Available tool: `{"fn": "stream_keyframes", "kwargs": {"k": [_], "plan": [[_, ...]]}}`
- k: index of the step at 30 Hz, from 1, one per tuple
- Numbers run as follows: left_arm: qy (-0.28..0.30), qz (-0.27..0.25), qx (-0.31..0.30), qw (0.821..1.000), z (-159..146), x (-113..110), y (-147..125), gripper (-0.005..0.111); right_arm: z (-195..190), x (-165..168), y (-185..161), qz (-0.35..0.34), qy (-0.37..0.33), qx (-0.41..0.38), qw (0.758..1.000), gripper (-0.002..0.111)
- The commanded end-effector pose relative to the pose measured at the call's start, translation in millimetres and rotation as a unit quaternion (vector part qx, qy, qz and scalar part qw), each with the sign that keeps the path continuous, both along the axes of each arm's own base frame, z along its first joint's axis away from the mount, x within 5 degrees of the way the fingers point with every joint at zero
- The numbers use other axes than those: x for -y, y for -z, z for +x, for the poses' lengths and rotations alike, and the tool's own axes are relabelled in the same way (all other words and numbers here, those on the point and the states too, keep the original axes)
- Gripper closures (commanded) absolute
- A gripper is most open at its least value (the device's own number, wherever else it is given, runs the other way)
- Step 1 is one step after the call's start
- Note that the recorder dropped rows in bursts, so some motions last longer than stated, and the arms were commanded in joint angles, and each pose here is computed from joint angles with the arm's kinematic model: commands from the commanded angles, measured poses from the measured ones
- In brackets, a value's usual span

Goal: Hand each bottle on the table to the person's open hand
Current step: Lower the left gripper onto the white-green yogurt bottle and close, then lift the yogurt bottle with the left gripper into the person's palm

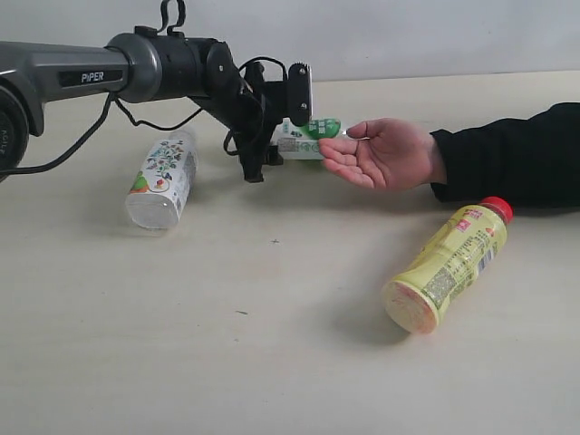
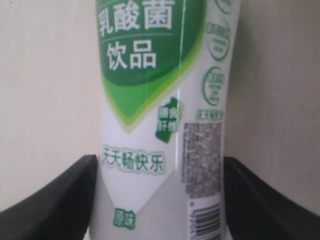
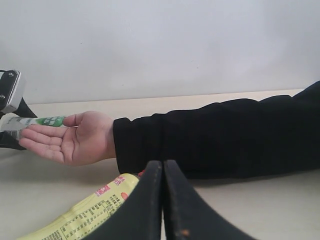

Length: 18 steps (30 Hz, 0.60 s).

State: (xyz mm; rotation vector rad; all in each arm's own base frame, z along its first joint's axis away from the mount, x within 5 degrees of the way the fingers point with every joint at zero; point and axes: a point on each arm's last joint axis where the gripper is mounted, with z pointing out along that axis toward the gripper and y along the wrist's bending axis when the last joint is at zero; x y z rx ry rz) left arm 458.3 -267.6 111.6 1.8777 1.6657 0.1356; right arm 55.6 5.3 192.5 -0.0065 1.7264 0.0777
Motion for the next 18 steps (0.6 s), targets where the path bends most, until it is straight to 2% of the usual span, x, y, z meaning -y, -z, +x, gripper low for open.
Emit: {"fn": "stream_keyframes", "kwargs": {"k": [1, 8, 18], "plan": [[-0.040, -0.031, 0.007, 0.999, 0.0, 0.1, -25.9, 0.107, -0.3, -0.1, 0.8, 0.000, -0.001, 0.003, 1.000, 0.108], [-0.098, -0.050, 0.023, 0.994, 0.1, -6.4, -60.7, 0.107, -0.3, -0.1, 0.8, 0.000, -0.001, 0.003, 1.000, 0.108], [-0.155, -0.078, -0.002, 0.985, -11.4, -13.3, -102.1, 0.107, -0.3, -0.1, 0.8, 0.000, -0.001, 0.003, 1.000, 0.108]]}}
